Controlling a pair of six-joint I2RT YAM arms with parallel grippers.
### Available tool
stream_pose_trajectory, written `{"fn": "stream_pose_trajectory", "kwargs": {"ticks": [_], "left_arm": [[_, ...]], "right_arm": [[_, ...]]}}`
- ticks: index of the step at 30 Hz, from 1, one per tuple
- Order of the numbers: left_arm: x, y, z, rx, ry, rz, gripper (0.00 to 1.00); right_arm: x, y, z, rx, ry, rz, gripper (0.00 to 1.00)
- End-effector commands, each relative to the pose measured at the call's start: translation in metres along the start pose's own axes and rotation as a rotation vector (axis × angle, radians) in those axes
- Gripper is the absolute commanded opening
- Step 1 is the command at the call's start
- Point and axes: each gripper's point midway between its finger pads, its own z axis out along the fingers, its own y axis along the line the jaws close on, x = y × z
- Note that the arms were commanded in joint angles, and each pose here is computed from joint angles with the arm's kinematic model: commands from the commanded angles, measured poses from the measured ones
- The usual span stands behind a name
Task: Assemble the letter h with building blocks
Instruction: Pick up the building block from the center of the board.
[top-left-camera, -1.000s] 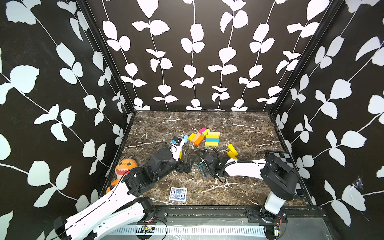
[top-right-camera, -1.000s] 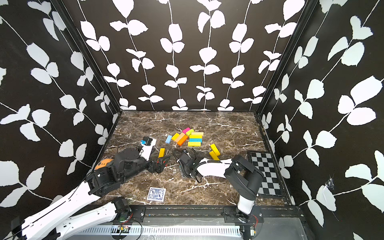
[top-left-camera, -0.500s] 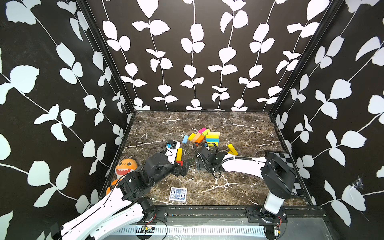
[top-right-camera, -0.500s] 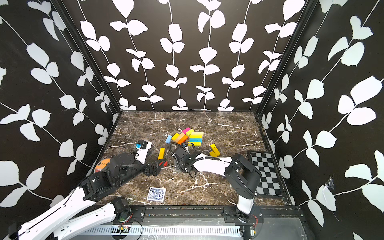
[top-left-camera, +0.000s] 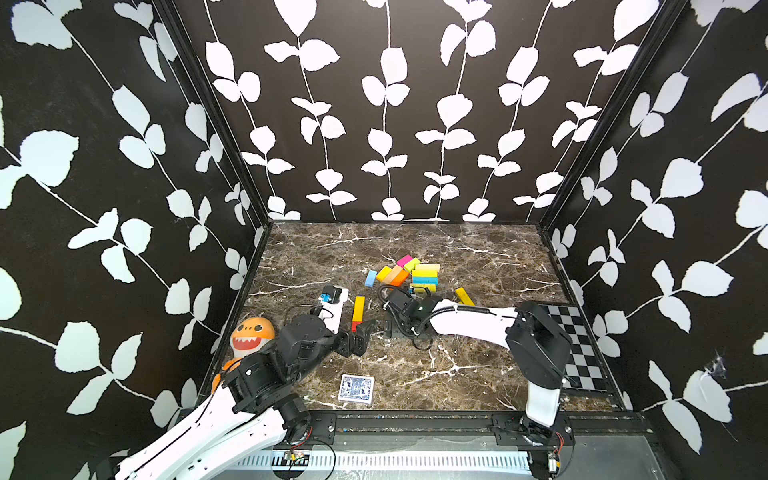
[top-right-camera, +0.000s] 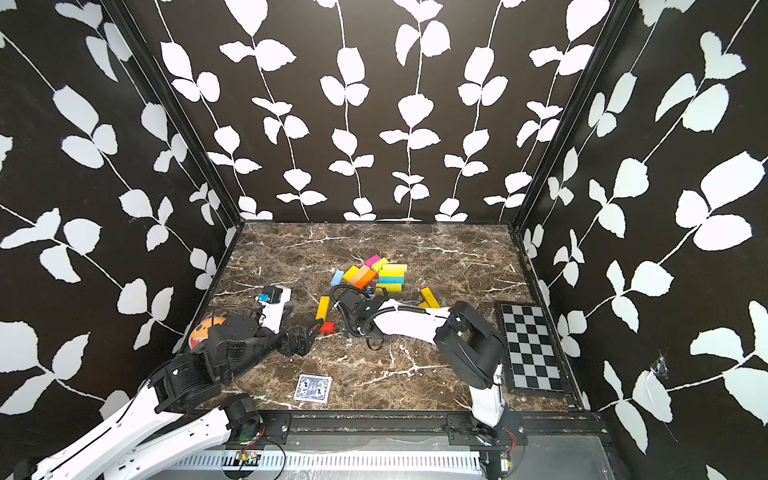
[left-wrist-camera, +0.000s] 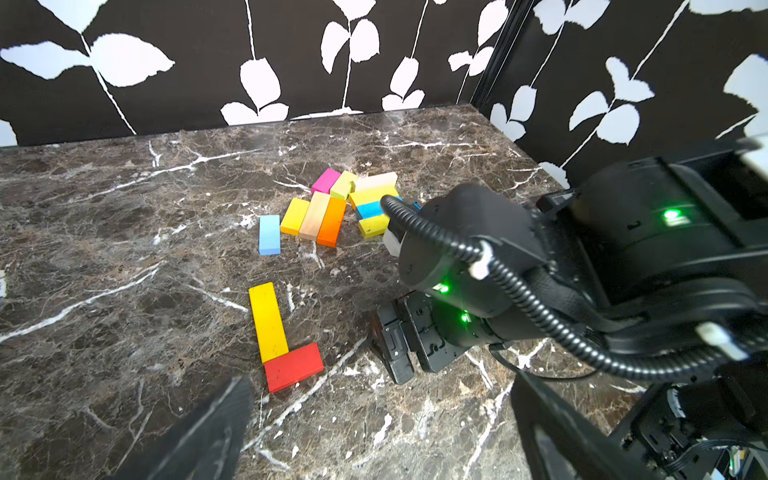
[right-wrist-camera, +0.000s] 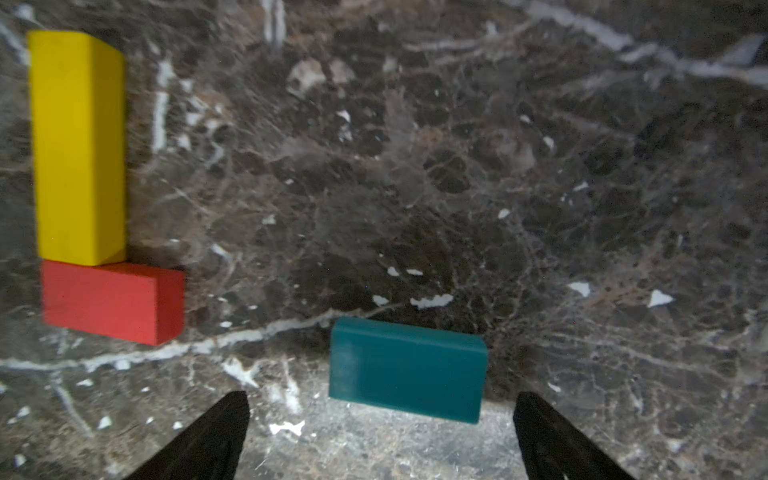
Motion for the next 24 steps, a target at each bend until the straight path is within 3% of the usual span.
{"fn": "stream_pose_trajectory", "kwargs": {"ticks": [1, 12, 24], "left_arm": [[0.002, -0.004, 0.000, 0.025, -0.007, -0.003, 0.99], [0.002, -0.005, -0.001, 0.036, -0.014, -0.008, 0.99], [0.002, -0.005, -0.001, 0.034, -0.010, -0.008, 0.99]], "right_arm": [[0.006, -0.009, 0.003, 0.057, 0.018, 0.061, 0.99], [0.001, -0.001, 0.013, 0.073, 0.016, 0.035, 0.87], [-0.008, 0.015, 0.015, 0.048, 0.004, -0.007, 0.55]]}}
